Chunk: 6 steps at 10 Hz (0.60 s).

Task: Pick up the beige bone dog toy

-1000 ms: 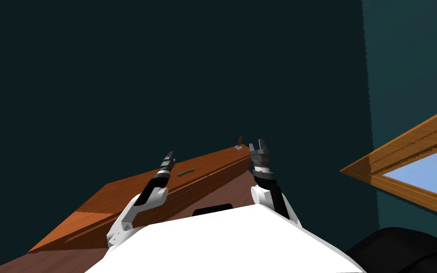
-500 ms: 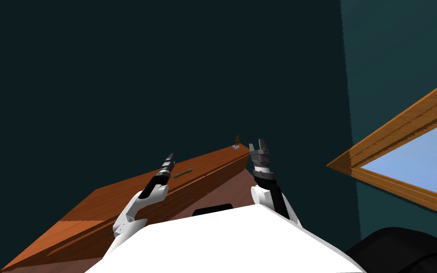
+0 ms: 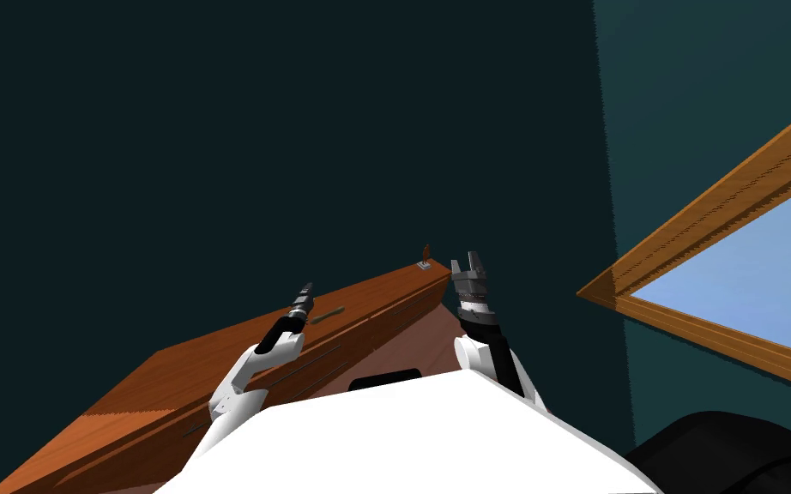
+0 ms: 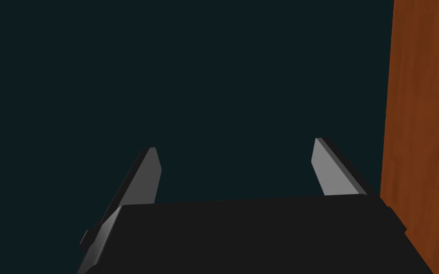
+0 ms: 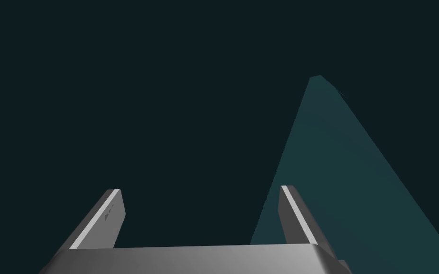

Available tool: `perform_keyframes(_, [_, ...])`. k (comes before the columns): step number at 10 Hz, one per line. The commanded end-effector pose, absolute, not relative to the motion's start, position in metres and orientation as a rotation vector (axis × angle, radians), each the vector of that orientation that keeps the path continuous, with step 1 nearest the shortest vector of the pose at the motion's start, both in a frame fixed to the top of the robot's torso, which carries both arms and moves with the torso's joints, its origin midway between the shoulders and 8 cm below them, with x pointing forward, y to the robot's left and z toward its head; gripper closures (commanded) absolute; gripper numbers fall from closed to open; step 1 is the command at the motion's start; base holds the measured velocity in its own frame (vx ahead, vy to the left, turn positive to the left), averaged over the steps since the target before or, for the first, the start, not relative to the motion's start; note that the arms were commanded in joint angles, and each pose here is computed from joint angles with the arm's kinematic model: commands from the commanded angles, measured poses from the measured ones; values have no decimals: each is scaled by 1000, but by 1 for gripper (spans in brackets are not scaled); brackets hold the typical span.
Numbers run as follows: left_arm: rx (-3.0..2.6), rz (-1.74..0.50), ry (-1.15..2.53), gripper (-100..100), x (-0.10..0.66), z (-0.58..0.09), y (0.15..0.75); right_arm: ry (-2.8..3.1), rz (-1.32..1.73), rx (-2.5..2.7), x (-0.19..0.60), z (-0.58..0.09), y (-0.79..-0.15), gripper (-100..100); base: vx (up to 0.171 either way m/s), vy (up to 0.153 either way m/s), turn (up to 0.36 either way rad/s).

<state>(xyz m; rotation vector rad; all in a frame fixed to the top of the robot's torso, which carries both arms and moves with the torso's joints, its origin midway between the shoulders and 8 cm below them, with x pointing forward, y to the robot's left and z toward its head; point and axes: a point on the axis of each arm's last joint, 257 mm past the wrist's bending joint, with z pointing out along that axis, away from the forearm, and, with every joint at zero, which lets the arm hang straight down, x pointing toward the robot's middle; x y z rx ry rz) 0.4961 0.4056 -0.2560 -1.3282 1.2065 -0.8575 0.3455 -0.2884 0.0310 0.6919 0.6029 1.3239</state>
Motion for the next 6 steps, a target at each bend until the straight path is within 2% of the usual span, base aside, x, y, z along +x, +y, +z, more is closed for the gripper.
perform_keyframes(1, [-1365, -837, 1220, -100, 496, -269, 411, 603, 1324, 692, 346, 31, -288, 0, -5, -11, -59])
perform_keyframes(6, [-1532, -736, 1260, -100, 494, -322, 443, 603, 1324, 692, 346, 31, -288, 0, 0, -12, -82])
